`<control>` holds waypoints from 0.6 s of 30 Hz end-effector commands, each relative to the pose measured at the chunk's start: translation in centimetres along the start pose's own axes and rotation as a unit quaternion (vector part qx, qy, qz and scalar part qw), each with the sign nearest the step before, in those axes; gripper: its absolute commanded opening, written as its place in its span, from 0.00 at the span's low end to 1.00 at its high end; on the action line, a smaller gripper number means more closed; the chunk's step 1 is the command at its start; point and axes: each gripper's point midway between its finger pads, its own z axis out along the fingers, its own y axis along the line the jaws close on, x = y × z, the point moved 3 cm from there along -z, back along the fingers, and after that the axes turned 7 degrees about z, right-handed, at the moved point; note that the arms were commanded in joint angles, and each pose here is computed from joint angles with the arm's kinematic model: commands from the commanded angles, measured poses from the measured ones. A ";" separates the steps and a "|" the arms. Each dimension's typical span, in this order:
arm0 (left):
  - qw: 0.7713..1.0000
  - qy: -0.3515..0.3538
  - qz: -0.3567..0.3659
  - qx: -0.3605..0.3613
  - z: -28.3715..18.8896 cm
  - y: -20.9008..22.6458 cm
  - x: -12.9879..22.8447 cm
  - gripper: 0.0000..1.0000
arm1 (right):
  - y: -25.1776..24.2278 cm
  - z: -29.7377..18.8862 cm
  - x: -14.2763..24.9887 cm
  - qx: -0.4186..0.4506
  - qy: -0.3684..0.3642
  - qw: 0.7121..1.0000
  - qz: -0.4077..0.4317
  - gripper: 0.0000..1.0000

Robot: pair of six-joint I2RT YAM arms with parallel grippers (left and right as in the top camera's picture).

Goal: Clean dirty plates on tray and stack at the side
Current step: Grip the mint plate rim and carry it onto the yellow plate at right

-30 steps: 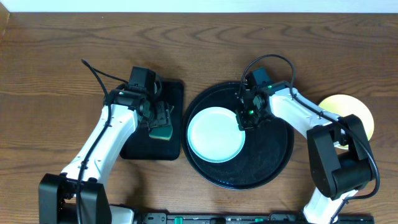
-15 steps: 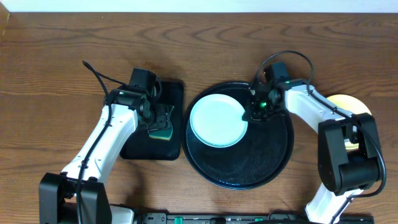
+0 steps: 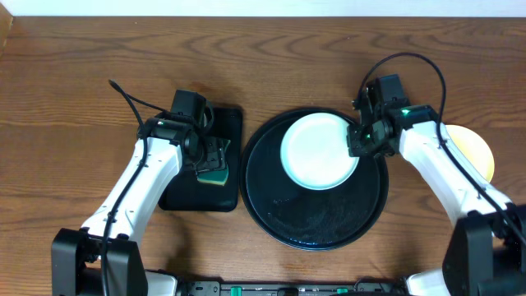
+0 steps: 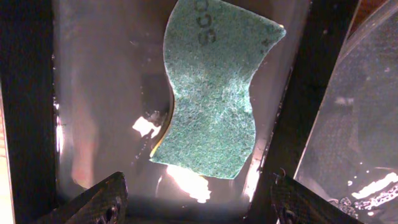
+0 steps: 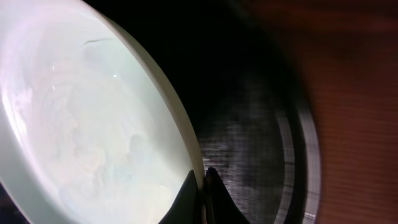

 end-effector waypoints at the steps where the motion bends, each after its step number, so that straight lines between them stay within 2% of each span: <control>1: 1.000 0.002 0.006 -0.003 0.3 0.2 0.0 0.75 | -1.2 -1.8 -0.5 0.098 -0.047 0.994 -0.017 0.01; 8: 1.000 -0.001 0.006 -0.002 0.3 0.2 -0.1 0.75 | 0.9 -3.1 -0.3 0.191 -0.100 0.973 -0.080 0.01; 11: 1.000 -0.003 0.006 -0.002 0.3 0.2 -0.2 0.76 | 2.8 -4.7 -0.3 0.268 -0.162 0.941 -0.127 0.01; 18: 1.000 -0.004 0.006 -0.003 0.3 0.2 -0.2 0.76 | 6.3 -8.3 0.1 0.363 -0.281 0.871 -0.175 0.01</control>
